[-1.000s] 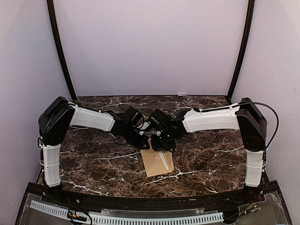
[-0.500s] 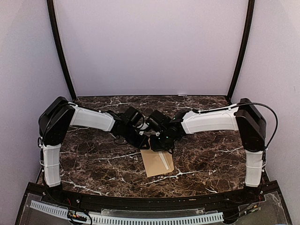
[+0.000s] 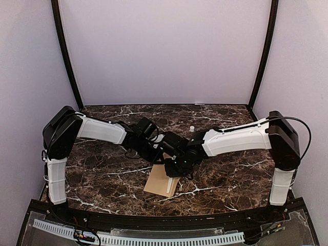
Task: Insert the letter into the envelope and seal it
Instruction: Paint the envelope at the center of the board.
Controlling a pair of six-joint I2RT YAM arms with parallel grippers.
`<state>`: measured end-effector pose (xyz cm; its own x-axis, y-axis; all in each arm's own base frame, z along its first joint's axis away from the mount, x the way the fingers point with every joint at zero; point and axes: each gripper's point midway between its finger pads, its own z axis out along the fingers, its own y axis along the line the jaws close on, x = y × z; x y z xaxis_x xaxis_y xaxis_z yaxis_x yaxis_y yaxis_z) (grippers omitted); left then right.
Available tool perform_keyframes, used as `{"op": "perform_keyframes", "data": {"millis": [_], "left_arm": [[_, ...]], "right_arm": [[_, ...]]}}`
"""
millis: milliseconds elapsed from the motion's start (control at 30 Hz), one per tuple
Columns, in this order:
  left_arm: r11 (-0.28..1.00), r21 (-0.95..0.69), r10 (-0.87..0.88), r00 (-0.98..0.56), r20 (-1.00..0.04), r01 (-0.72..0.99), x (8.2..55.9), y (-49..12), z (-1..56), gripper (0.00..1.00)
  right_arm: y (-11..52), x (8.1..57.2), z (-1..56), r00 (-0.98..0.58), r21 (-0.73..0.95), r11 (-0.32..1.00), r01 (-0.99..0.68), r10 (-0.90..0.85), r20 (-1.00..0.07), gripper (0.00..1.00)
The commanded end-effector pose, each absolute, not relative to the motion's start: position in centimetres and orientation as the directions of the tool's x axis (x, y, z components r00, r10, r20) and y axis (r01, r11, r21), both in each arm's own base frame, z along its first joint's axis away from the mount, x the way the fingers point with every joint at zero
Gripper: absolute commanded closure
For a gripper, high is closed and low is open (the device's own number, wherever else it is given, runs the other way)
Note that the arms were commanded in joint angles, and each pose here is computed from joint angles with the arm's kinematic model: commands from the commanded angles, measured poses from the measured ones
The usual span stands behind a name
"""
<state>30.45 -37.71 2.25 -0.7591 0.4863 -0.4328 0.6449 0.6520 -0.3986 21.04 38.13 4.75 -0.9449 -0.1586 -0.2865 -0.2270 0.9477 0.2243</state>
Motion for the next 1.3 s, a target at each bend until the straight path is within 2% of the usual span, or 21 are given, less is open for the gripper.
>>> {"op": "perform_keyframes", "data": {"millis": [0, 467, 933, 1267], "left_arm": [[0.695, -0.373, 0.512, -0.788, -0.343, 0.614, 29.5, -36.2, -0.3, 0.97], [0.696, -0.371, 0.513, -0.787, -0.343, 0.615, 29.5, -36.3, -0.3, 0.97], [0.695, -0.371, 0.514, -0.787, -0.342, 0.615, 29.5, -36.2, -0.3, 0.97], [0.693, -0.378, 0.513, -0.789, -0.339, 0.614, 29.4, -36.3, -0.4, 0.97]], "right_arm": [[38.1, 18.3, 5.2, -0.958, 0.251, 0.939, -0.237, -0.182, -0.223, 0.97], [40.3, 16.4, 6.7, -0.950, 0.313, 0.907, -0.282, -0.219, -0.222, 0.97], [39.2, 17.3, 4.9, -0.951, 0.231, 0.935, -0.270, -0.221, -0.214, 0.97], [39.1, 18.4, 4.4, -0.950, 0.234, 0.934, -0.270, -0.218, -0.226, 0.98]]}}
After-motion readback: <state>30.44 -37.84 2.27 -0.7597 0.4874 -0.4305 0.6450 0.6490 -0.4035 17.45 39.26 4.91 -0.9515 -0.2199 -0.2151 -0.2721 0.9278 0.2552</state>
